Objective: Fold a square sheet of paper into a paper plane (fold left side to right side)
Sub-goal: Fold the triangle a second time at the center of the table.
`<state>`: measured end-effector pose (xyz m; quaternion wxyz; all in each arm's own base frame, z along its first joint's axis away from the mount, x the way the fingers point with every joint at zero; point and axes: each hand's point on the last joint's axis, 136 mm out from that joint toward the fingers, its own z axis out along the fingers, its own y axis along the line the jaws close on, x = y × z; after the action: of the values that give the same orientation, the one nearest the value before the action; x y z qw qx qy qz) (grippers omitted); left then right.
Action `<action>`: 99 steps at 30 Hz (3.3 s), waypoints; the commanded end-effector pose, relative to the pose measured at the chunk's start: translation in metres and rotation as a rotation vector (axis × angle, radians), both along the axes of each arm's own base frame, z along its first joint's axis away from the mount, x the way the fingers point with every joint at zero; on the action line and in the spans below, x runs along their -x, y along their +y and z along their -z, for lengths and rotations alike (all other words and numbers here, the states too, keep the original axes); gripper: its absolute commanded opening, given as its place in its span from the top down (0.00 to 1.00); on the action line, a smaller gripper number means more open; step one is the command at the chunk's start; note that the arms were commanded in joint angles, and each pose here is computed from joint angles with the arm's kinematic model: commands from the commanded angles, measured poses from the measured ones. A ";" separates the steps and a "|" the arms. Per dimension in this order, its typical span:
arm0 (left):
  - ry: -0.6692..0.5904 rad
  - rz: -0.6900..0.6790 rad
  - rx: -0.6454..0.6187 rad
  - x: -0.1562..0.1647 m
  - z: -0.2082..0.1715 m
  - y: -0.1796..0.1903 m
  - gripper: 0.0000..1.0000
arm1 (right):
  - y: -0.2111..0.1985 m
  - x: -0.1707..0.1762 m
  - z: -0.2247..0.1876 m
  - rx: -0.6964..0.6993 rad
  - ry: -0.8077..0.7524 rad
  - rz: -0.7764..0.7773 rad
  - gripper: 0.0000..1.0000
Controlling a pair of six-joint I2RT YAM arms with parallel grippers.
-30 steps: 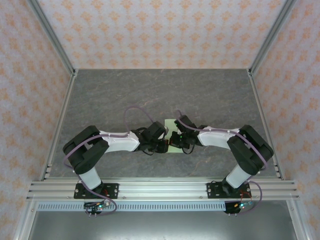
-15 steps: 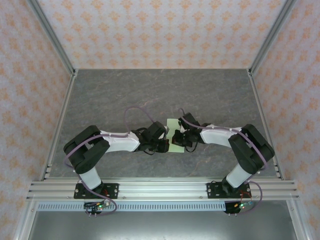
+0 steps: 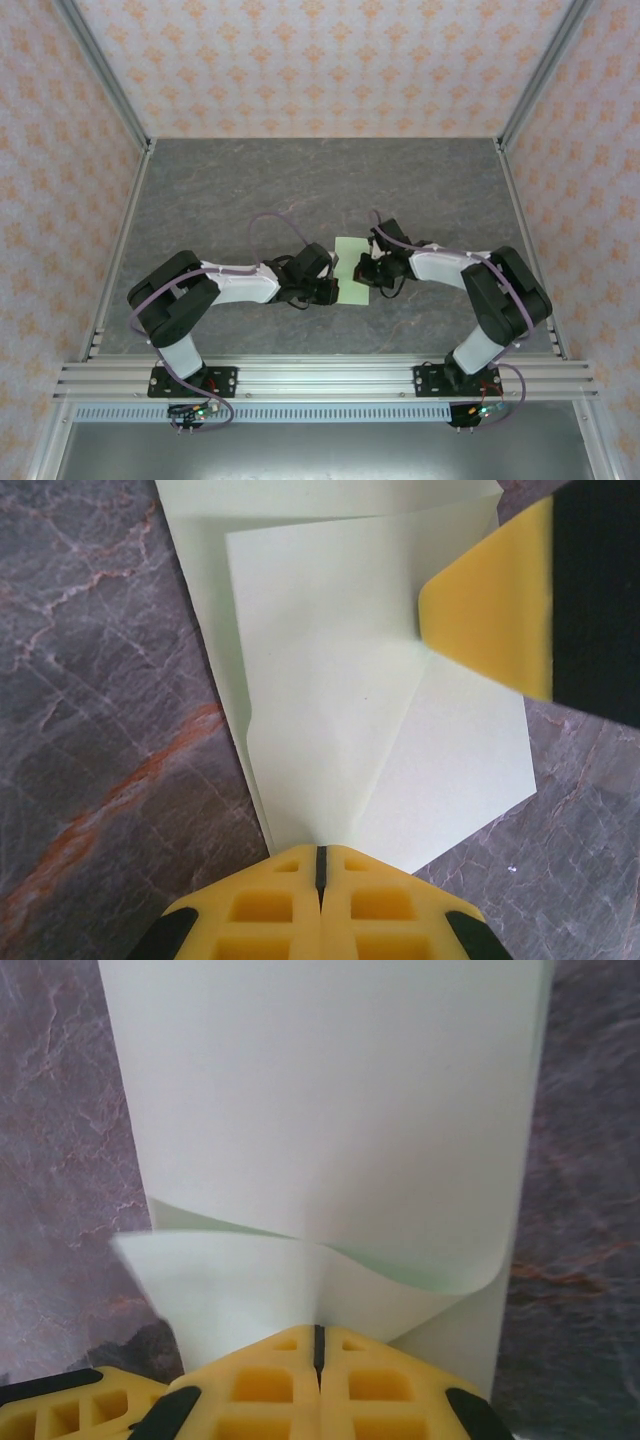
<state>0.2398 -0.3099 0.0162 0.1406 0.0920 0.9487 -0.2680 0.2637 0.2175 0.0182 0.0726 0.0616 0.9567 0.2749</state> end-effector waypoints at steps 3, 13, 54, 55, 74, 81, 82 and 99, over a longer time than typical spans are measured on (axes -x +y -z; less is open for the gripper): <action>0.102 -0.027 -0.176 0.023 0.041 0.040 1.00 | -0.040 -0.017 0.010 0.131 -0.011 0.072 0.94; 0.088 -0.025 -0.150 0.022 0.034 0.036 1.00 | -0.050 -0.034 -0.008 0.126 -0.047 0.075 0.94; 0.023 0.061 0.024 -0.019 -0.021 -0.034 1.00 | -0.008 0.005 0.015 0.079 0.059 0.018 0.94; 0.025 0.059 0.018 -0.020 -0.019 -0.034 1.00 | -0.008 0.005 0.015 0.080 0.060 0.016 0.94; 0.096 -0.041 -0.087 -0.001 0.018 0.004 1.00 | -0.009 0.007 0.015 0.095 0.060 0.012 0.94; 0.109 -0.079 -0.103 0.015 0.019 0.026 1.00 | -0.011 0.007 0.016 0.113 0.066 0.011 0.94; 0.110 -0.084 -0.103 0.016 0.019 0.028 1.00 | -0.011 0.008 0.017 0.114 0.069 0.009 0.94; 0.019 -0.132 -0.049 0.010 -0.023 0.053 0.86 | -0.011 -0.014 -0.044 0.073 -0.126 0.035 0.79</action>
<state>0.2212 -0.2652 0.0263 0.1245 0.0385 0.9616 -0.2415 0.2687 0.2160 0.0357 0.0904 0.0637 0.9595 0.2591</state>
